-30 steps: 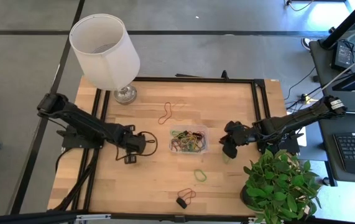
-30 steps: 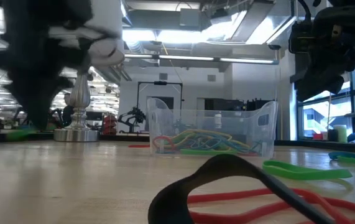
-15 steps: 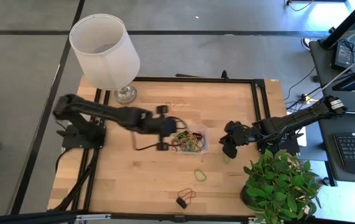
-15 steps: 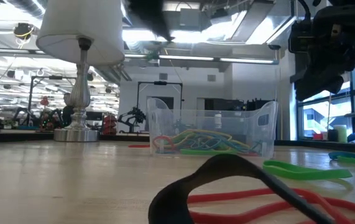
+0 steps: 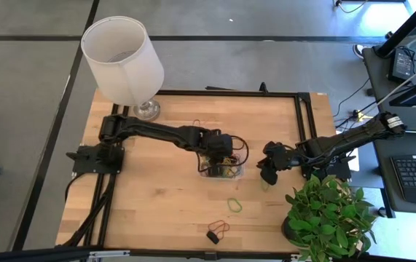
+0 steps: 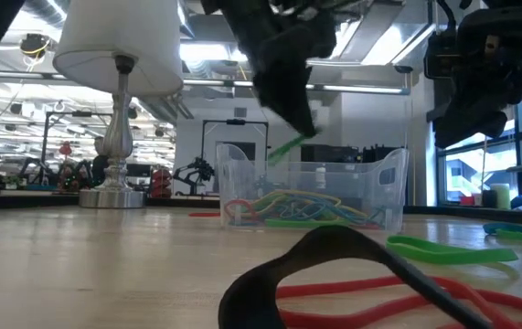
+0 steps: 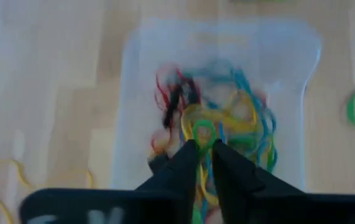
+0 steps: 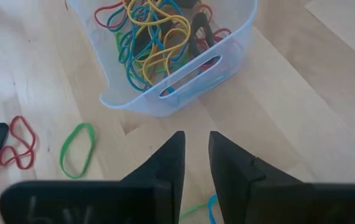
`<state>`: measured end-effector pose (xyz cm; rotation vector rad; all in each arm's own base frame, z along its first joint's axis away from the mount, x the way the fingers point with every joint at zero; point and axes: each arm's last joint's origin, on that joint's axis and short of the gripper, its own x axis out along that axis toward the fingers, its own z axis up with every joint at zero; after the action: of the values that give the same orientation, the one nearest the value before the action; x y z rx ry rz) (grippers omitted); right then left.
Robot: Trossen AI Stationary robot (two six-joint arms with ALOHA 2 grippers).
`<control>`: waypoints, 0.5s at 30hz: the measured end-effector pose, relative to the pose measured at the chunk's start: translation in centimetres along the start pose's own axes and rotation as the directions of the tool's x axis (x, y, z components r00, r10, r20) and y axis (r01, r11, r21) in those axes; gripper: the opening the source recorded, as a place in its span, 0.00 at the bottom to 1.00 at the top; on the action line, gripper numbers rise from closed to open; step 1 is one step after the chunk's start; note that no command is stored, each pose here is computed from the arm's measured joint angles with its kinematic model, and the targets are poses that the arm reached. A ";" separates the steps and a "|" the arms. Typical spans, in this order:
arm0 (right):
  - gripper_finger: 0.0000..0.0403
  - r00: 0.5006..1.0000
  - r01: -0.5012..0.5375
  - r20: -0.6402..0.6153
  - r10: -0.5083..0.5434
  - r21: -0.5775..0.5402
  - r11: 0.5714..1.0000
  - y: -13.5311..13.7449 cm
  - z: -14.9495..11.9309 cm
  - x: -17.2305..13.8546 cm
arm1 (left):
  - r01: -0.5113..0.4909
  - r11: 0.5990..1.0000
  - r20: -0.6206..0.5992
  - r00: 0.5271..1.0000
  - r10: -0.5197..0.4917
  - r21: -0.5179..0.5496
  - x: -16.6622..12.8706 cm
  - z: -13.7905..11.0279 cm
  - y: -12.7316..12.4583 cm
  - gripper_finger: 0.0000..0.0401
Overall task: Pick and place rubber bands into bin
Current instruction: Put the green rubber band into the transparent bin, then put the blue rubber band into the transparent bin
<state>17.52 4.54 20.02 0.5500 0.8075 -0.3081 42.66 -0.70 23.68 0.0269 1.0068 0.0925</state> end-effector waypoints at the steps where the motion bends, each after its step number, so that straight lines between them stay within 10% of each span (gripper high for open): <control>1: 0.19 1.000 0.000 0.000 0.000 0.000 1.000 0.0 0.0 0.0 | 0.003 1.000 -0.025 1.000 -0.003 0.002 0.3 -0.3 0.0 0.14; 15: 0.19 1.000 -0.003 0.002 0.003 0.001 1.000 0.0 0.0 0.0 | 0.018 0.998 -0.114 0.993 -0.012 0.054 -1.6 -1.1 0.2 0.37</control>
<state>17.56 4.55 20.04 0.5517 0.8042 -0.3067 40.86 -0.64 24.49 0.0649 1.1231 0.0533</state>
